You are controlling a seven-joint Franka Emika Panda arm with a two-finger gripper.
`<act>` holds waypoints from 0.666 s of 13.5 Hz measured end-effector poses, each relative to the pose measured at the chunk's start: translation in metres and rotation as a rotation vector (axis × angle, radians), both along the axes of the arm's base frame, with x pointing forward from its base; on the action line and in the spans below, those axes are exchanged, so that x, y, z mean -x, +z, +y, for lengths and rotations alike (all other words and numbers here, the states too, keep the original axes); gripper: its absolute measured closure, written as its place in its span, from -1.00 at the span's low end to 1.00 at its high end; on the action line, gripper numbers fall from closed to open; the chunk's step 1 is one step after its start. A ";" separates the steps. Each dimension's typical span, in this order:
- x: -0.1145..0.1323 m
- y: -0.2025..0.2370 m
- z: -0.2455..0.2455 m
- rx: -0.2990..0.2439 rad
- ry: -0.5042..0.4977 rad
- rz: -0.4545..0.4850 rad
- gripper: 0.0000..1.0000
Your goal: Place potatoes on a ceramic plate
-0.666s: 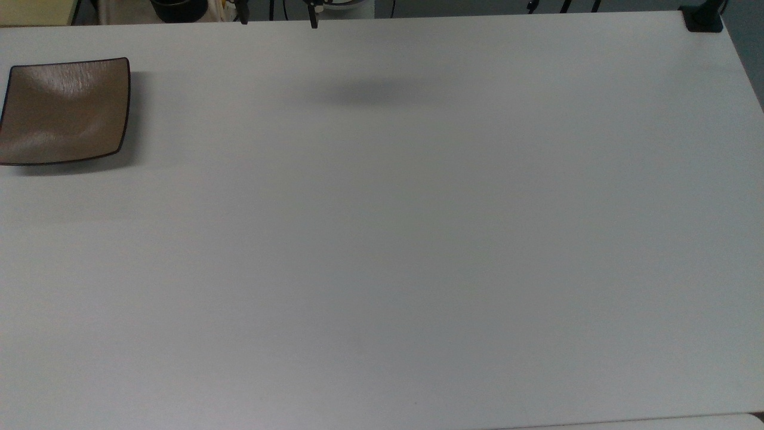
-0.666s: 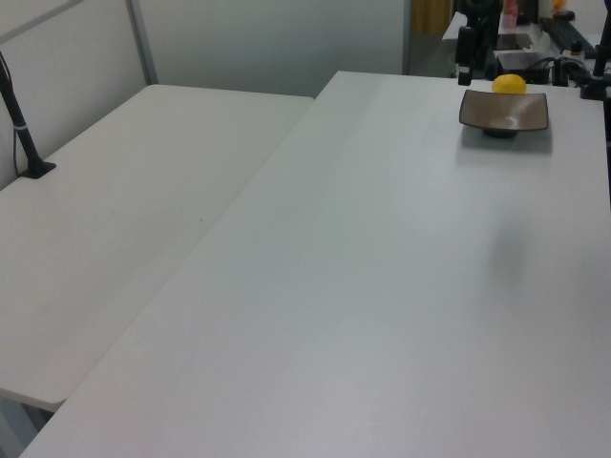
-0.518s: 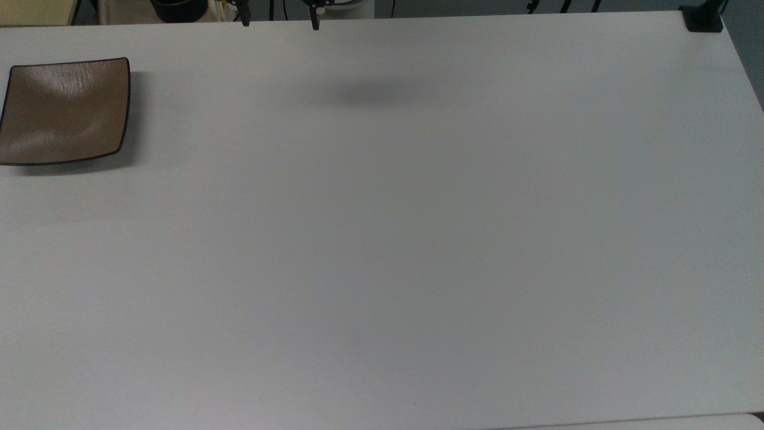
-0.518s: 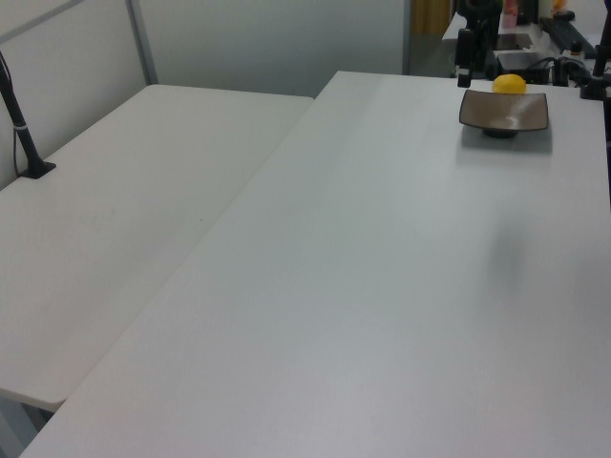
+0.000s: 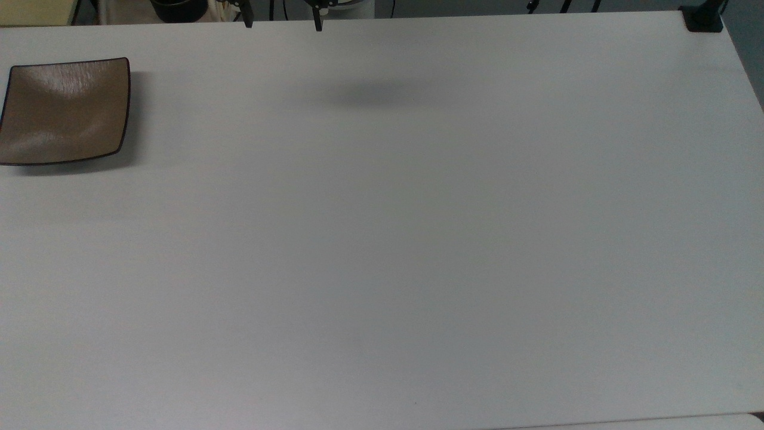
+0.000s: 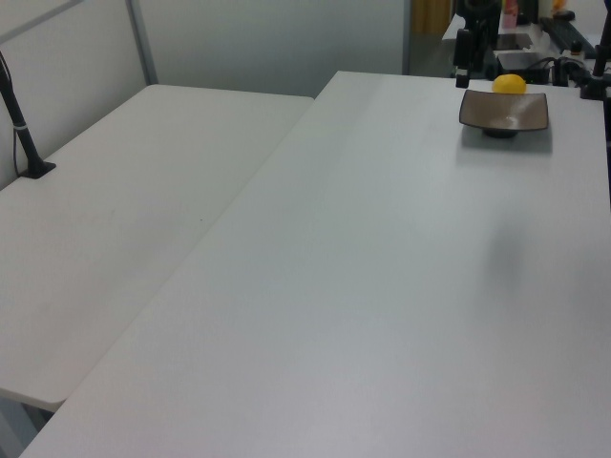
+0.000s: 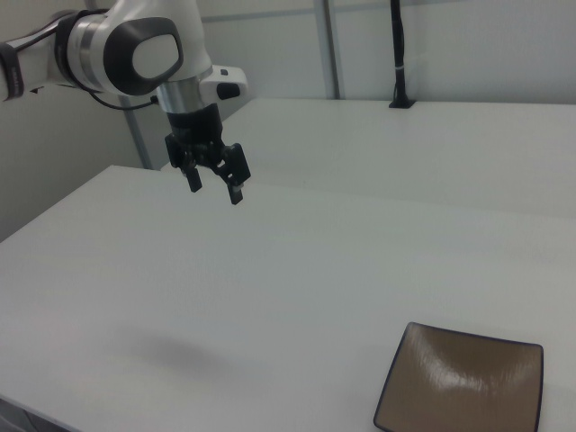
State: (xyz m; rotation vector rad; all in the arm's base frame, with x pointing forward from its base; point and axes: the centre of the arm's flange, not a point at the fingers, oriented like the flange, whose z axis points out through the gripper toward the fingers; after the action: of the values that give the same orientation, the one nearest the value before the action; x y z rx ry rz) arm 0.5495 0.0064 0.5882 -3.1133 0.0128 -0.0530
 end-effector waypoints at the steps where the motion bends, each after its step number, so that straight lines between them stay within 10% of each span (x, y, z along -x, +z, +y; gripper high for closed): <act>1: -0.002 0.002 0.000 0.000 -0.001 -0.021 -1.00; 9: -0.011 0.007 -0.035 0.043 -0.049 -0.101 -1.00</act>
State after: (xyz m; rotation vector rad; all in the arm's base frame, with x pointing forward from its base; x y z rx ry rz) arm 0.5600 -0.0281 0.5951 -3.1487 0.0865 -0.2145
